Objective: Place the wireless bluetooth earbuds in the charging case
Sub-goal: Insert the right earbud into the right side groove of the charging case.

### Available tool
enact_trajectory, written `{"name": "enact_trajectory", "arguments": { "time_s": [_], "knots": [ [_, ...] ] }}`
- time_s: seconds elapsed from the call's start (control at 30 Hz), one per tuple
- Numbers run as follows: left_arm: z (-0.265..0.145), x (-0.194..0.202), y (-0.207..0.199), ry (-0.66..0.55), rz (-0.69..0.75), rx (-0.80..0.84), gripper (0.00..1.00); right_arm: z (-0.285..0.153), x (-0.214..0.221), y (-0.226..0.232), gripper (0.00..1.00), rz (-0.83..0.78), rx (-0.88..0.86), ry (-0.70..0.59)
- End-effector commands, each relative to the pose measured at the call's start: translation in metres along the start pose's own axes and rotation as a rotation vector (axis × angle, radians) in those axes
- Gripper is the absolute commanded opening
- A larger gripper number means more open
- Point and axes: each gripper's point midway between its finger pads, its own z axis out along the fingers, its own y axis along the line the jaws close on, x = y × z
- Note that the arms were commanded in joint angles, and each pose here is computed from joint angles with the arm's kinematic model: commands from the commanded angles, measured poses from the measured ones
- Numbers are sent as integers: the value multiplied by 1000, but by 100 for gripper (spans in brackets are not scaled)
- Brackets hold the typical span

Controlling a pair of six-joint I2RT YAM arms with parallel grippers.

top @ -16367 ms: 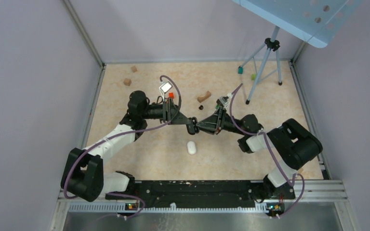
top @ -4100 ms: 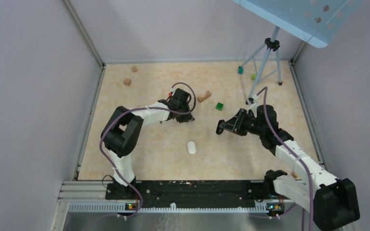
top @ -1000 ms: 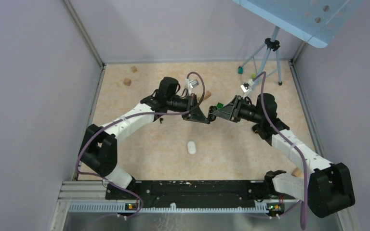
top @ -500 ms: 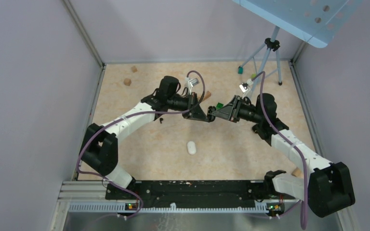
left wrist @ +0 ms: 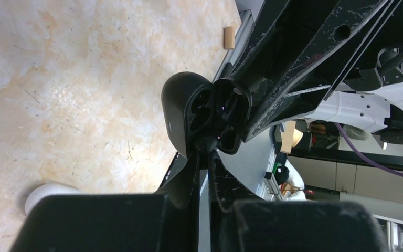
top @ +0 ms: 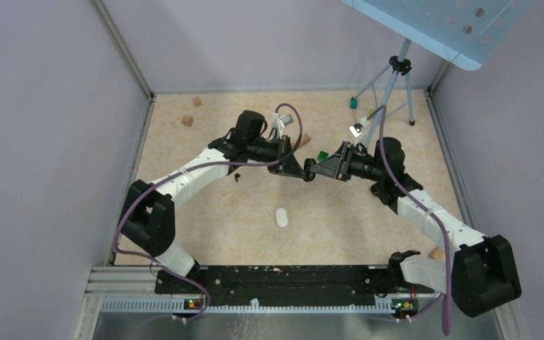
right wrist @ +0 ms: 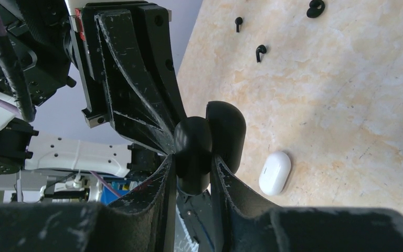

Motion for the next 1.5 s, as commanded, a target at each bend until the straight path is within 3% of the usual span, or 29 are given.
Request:
{"name": "enact_trajectory", "arguments": {
  "time_s": [0.0,0.47,0.8,1.13,1.33,1.47],
  "knots": [
    [0,-10,1,-13,71,-45,0,2,-3,15,0,-50,-61,-5],
    [6,-7,5,16,96,-83,1,2,-4,18,0,-47,-65,-8],
    [3,-12,-2,3,111,-82,39,3,-2,18,0,-46,-64,-6],
    [-5,-17,-15,-24,143,-80,48,3,-1,14,0,-38,-50,-7],
    [-21,-14,-25,-4,206,-110,55,3,2,-19,0,20,103,-34],
    [-37,-13,-28,4,245,-132,69,3,8,-44,0,89,201,-31]
  ]
}}
